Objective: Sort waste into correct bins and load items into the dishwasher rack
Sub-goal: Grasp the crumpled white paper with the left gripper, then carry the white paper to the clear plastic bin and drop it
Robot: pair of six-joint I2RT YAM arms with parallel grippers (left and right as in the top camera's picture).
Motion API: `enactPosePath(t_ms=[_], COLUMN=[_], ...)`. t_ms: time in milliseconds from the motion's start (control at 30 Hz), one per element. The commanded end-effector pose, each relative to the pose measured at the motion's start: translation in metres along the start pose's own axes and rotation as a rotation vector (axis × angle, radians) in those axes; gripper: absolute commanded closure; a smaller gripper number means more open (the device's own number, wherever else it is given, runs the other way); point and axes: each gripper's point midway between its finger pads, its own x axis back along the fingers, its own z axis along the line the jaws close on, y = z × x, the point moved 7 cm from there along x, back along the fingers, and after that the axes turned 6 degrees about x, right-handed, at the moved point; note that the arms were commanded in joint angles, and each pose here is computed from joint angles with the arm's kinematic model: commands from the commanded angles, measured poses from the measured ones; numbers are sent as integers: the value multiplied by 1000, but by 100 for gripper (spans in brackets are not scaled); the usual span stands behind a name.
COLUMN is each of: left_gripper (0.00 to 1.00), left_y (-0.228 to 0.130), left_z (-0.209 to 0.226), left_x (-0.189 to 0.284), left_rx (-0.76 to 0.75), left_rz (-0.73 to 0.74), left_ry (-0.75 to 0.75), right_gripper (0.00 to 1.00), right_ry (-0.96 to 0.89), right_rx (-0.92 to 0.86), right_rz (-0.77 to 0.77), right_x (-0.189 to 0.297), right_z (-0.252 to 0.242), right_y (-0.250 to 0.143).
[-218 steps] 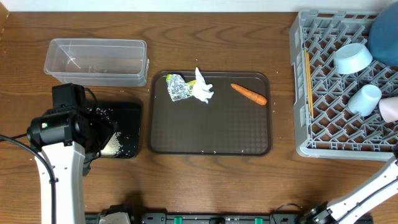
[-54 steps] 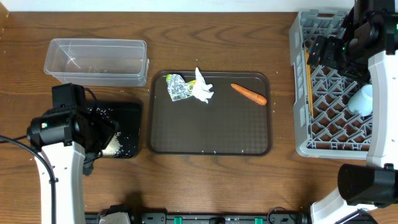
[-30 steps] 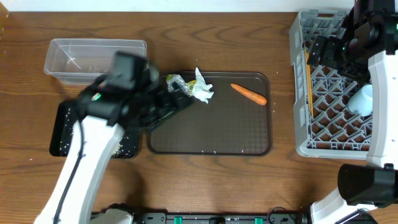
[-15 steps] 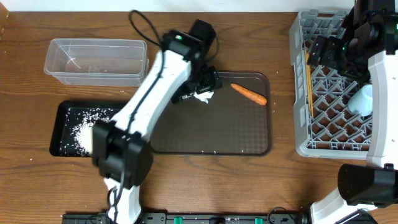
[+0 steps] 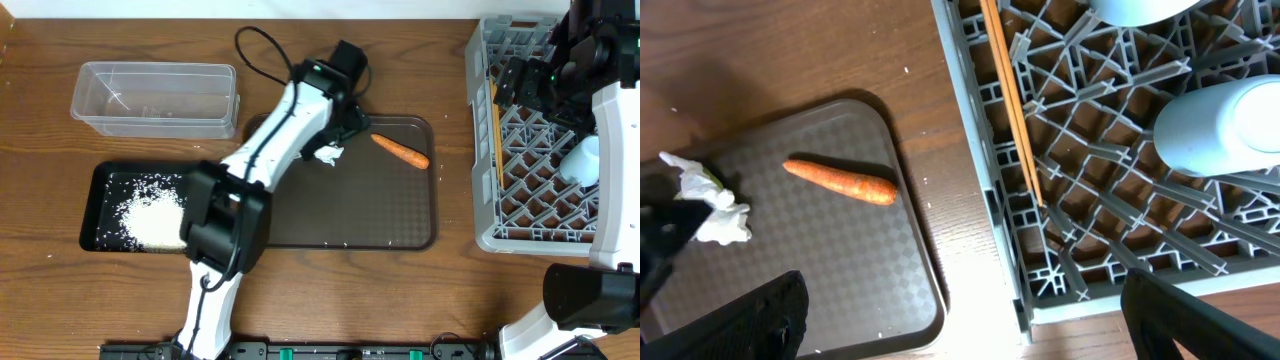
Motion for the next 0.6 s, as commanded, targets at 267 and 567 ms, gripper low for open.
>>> enactPosePath(t_ms=[267,567], left_gripper=[9,43], left_y=[7,9], left_z=[4,5], left_x=[-47,-49], left_rx=[109,106], left_rz=[-40,-62], left_ry=[97,108], right_gripper=[1,1], right_ry=[-1,-1], right_rx=[-11,-11], right_rz=[6,6], right_x=[-2,-2], right_z=[0,0], right_y=[0,0])
